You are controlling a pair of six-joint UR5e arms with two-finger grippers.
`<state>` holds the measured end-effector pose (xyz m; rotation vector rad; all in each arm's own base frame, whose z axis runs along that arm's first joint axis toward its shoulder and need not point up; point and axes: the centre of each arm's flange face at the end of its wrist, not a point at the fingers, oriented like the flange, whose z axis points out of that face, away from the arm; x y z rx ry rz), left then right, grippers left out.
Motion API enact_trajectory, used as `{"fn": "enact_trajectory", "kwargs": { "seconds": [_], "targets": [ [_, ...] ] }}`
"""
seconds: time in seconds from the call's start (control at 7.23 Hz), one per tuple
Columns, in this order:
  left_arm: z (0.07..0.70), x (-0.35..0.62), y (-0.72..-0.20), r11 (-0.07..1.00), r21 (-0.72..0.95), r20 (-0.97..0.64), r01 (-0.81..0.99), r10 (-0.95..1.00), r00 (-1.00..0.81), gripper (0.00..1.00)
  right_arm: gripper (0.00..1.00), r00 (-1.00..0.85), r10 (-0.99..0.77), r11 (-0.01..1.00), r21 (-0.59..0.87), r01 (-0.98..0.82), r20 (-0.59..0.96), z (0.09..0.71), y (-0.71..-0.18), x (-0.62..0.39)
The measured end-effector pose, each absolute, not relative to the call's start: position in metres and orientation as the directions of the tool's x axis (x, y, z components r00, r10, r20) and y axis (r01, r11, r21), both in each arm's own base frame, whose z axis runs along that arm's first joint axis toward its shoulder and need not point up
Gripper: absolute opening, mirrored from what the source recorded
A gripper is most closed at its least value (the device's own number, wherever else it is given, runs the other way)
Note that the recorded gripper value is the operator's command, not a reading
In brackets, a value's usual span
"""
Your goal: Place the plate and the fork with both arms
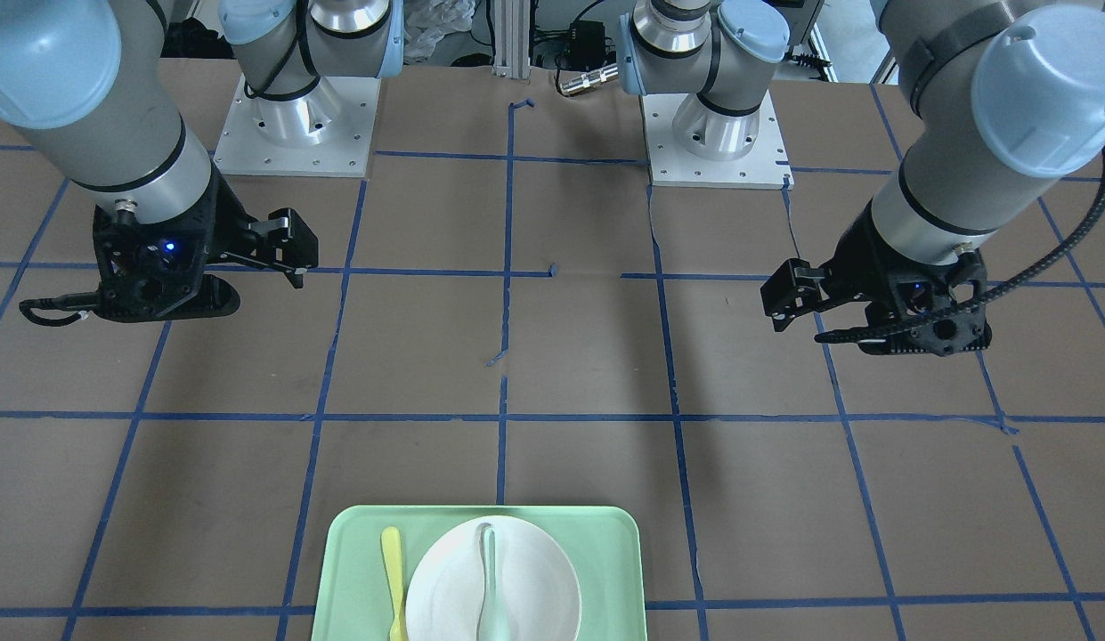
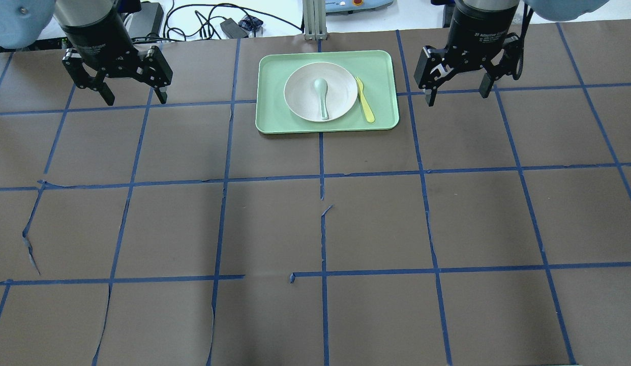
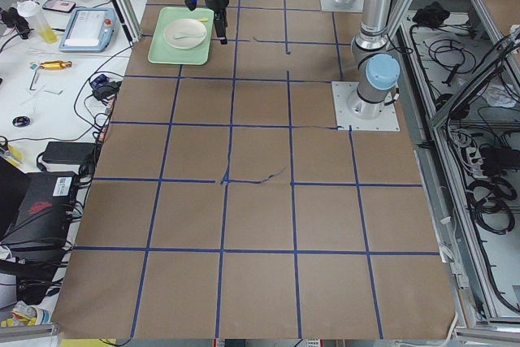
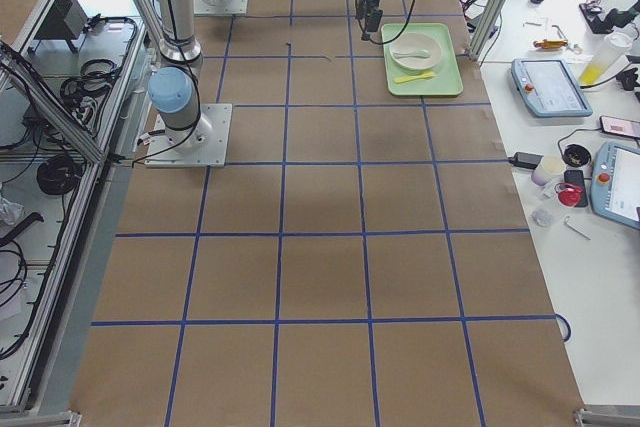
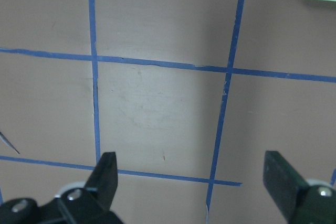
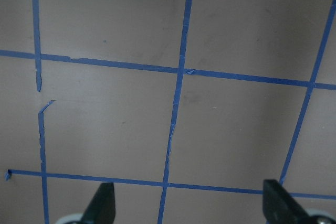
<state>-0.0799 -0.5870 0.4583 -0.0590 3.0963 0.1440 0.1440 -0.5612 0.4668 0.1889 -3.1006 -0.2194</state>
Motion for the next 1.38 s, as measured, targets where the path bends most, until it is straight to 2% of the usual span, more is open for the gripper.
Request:
{"fn": "enact_trajectory", "kwargs": {
  "seconds": [0.83,1.38],
  "targets": [
    [0.445,-0.156,-0.547,0.994,0.102,0.07,0.048,0.041,-0.997,1.0,1.0,-0.994,-0.11,0.988,0.111,-0.106,0.025,0.484,-0.546,0.152],
    [0.459,-0.15,-0.537,0.996,0.077,-0.018,0.04,0.041,-0.999,1.0,1.0,-0.993,-0.111,0.989,0.105,-0.106,0.035,0.486,-0.546,0.151]
  ]
}}
